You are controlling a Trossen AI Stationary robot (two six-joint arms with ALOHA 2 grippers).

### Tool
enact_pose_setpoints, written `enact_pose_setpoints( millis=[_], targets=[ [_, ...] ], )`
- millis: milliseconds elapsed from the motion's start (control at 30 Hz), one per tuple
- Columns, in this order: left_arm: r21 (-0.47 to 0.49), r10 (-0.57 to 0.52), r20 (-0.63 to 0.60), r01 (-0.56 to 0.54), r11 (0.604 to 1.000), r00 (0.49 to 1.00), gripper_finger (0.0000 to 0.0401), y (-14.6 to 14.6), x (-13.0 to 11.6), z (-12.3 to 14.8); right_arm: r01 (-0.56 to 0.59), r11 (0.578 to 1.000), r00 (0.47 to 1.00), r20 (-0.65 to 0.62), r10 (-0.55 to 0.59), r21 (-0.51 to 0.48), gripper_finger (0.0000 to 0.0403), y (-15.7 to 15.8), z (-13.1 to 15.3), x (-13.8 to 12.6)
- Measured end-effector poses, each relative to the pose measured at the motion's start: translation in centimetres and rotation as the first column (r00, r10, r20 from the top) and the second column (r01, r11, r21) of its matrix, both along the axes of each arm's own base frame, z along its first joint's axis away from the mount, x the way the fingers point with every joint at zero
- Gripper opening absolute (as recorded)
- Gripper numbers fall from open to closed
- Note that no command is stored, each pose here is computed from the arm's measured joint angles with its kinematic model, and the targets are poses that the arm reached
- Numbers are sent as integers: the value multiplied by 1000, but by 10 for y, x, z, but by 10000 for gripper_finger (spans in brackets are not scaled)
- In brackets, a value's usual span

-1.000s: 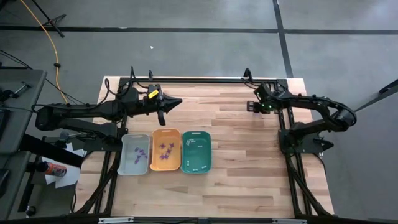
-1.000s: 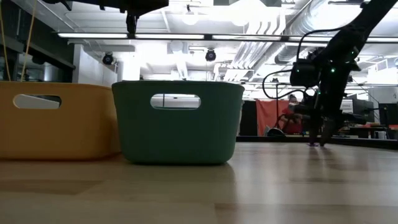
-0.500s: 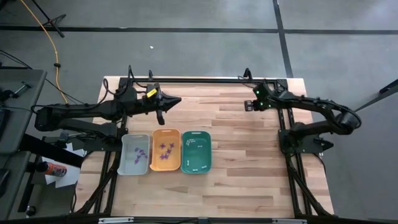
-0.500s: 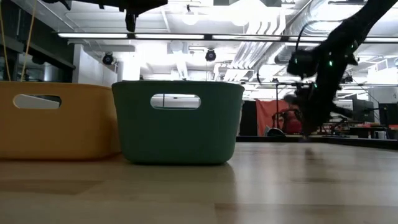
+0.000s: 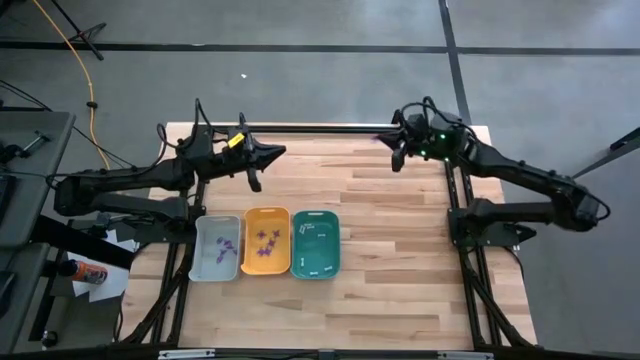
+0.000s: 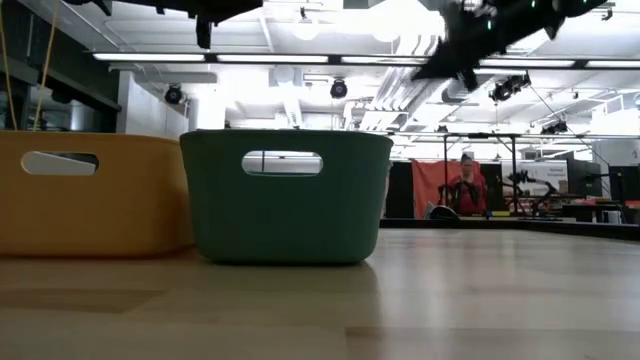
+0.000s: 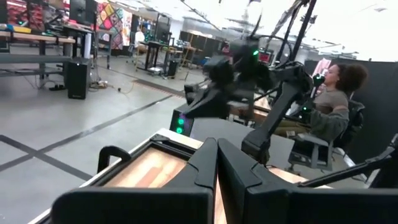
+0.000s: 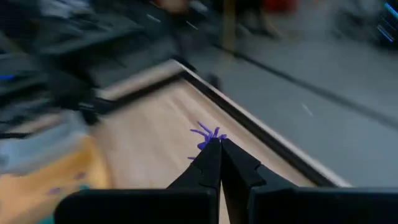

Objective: Sort Halloween decoration
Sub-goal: Put the purple spider toy into the yellow bin

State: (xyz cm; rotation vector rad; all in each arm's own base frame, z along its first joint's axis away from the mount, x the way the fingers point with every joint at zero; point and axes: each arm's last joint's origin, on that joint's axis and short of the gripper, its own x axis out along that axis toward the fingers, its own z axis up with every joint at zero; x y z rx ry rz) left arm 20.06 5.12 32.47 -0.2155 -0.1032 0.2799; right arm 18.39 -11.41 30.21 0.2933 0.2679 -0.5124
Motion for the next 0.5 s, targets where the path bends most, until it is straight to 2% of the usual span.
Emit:
enact_pose_setpoints(
  millis=[100, 267, 500],
  targets=[
    [2, -30, -2, 30, 1000, 1000, 0, -1, 0, 0, -138, 985, 985, 86, 147, -104, 0, 14, 17, 9],
    [2, -90, -13, 90, 996, 996, 0, -2, 2, -2, -278, 943, 932, 185, 311, -185, 0, 40, 29, 26],
    [8, -155, -9, 155, 988, 988, 0, -5, 2, -1, -421, 844, 830, 235, 507, -332, 0, 78, 36, 47]
  ],
)
